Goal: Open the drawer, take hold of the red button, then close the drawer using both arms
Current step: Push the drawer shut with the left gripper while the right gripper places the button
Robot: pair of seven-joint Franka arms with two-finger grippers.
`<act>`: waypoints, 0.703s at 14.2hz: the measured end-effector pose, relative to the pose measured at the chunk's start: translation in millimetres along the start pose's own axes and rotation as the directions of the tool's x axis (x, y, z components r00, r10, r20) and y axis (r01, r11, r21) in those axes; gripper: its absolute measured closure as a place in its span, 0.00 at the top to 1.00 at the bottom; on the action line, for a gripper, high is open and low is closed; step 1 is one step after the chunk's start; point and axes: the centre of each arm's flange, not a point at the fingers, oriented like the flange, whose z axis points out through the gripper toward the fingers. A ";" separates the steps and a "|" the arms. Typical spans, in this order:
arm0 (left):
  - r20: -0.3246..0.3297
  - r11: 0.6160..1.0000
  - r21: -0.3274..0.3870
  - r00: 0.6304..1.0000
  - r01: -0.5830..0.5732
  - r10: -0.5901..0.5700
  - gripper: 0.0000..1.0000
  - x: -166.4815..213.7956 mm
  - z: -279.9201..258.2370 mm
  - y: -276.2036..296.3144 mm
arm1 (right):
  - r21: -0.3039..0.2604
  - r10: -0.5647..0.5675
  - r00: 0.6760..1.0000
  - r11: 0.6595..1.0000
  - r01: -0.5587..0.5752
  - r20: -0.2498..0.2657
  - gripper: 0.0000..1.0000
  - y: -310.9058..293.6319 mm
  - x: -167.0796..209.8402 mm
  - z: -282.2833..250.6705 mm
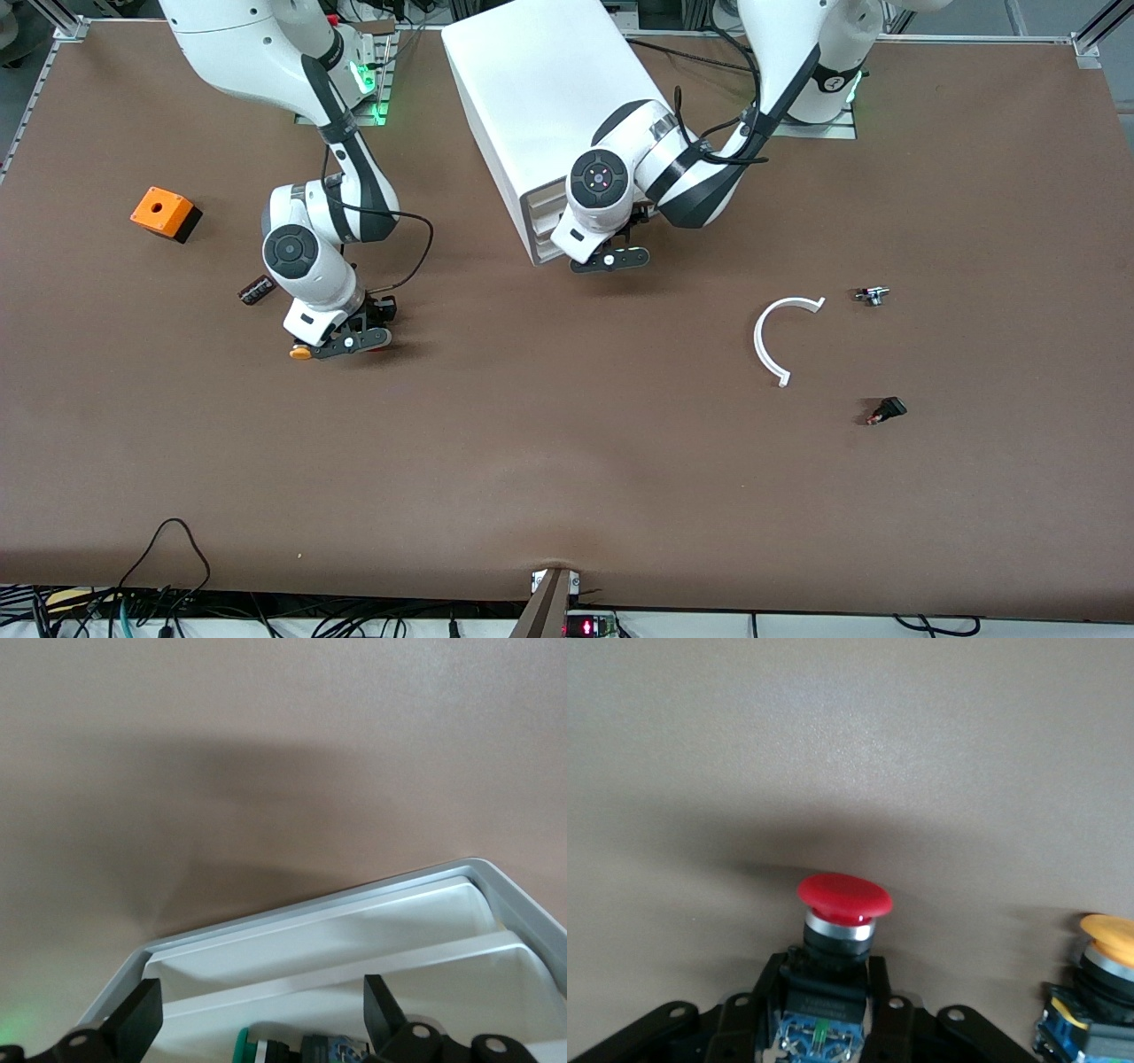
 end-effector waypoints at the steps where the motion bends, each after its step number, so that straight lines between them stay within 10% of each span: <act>1: 0.013 1.000 -0.001 1.000 0.001 -0.001 1.00 -2.6 1.5 0.8 | -0.001 0.003 1.000 1.000 -0.003 -0.001 0.55 0.1 -0.1 2.1; 6: 0.049 1.000 -0.006 0.999 0.012 -0.012 1.00 -6.1 8.0 0.0 | 0.016 0.005 0.998 1.000 -0.004 -0.059 1.00 -2.8 11.8 -39.9; 10: 0.050 1.000 -0.009 0.999 0.017 -0.016 1.00 -2.8 0.4 -1.5 | 0.054 0.008 0.997 0.999 -0.004 -0.082 1.00 -2.6 19.9 -120.0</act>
